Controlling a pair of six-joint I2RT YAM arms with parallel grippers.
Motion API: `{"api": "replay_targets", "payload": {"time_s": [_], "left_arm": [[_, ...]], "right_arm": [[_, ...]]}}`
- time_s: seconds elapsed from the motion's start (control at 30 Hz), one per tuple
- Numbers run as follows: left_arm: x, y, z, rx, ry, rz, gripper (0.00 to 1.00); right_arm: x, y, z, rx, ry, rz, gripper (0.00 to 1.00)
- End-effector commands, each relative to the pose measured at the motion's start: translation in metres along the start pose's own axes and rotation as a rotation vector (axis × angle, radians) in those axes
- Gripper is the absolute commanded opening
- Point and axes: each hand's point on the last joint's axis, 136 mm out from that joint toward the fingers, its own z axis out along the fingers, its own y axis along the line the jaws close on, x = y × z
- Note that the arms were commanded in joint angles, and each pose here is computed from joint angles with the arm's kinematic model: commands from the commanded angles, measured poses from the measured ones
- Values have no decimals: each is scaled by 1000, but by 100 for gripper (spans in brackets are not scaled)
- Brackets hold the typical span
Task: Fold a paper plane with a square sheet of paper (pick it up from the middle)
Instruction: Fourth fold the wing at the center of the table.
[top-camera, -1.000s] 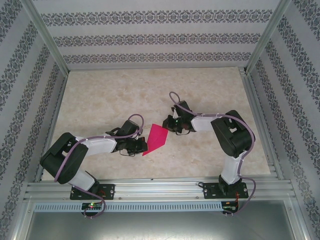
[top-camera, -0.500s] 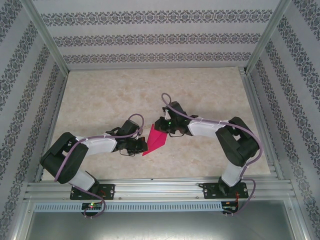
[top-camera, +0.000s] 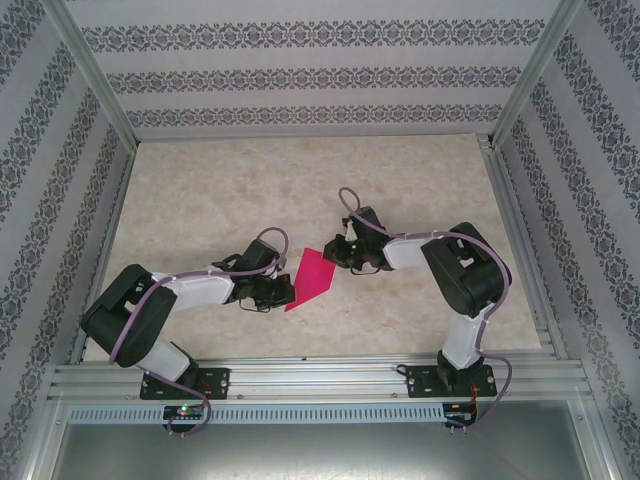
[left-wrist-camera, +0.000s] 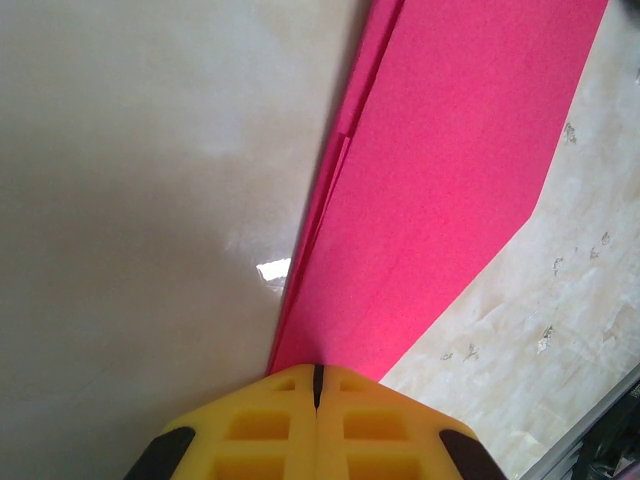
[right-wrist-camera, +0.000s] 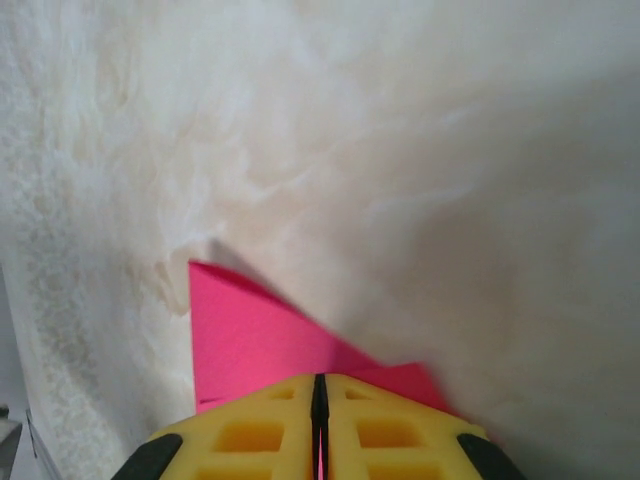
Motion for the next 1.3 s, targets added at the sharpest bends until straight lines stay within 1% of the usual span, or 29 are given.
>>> {"api": "replay_targets", "payload": {"time_s": [0.0, 0.1, 0.23, 0.33, 0.43, 0.57, 0.63, 0.73, 0.87, 0.93, 1.0, 1.07, 1.13, 1.2, 1.27], "left_arm": [[33, 48, 3, -187, 103, -50, 4], [33, 48, 3, -185, 103, -53, 4], [31, 43, 4, -167, 97, -59, 4], [31, 45, 3, -175, 95, -54, 4], [32, 46, 5, -178, 104, -52, 4], [32, 45, 5, -177, 112, -49, 3], [32, 45, 4, -182, 111, -46, 3], [33, 46, 3, -187, 111, -44, 4], [32, 46, 2, -190, 115, -37, 3], [32, 47, 2, -192, 113, -38, 4], [32, 46, 3, -187, 109, -41, 4], [32, 47, 4, -185, 109, -46, 4], [32, 47, 5, -183, 110, -48, 4], [32, 46, 6, -178, 112, -49, 4], [31, 44, 5, -175, 112, -46, 4]], "right_arm": [[-18, -14, -16, 54, -63, -22, 11], [-18, 8, -21, -16, -42, -74, 12], [-12, 23, -29, -52, -44, -91, 13], [4, 37, -30, -69, -34, -119, 14], [22, 48, -23, -69, -10, -146, 14], [39, 47, -11, -37, 34, -162, 14], [38, 37, -15, 14, 6, -164, 14], [26, 31, -29, 29, -26, -153, 14], [-3, 29, -64, 67, -110, -153, 17], [-13, 39, -83, 42, -155, -171, 19], [-13, 52, -91, 2, -167, -181, 20], [-4, 66, -86, -64, -140, -175, 19], [10, 74, -71, -107, -94, -160, 17], [26, 79, -51, -130, -51, -151, 16], [39, 76, -31, -126, -9, -136, 14]]}}
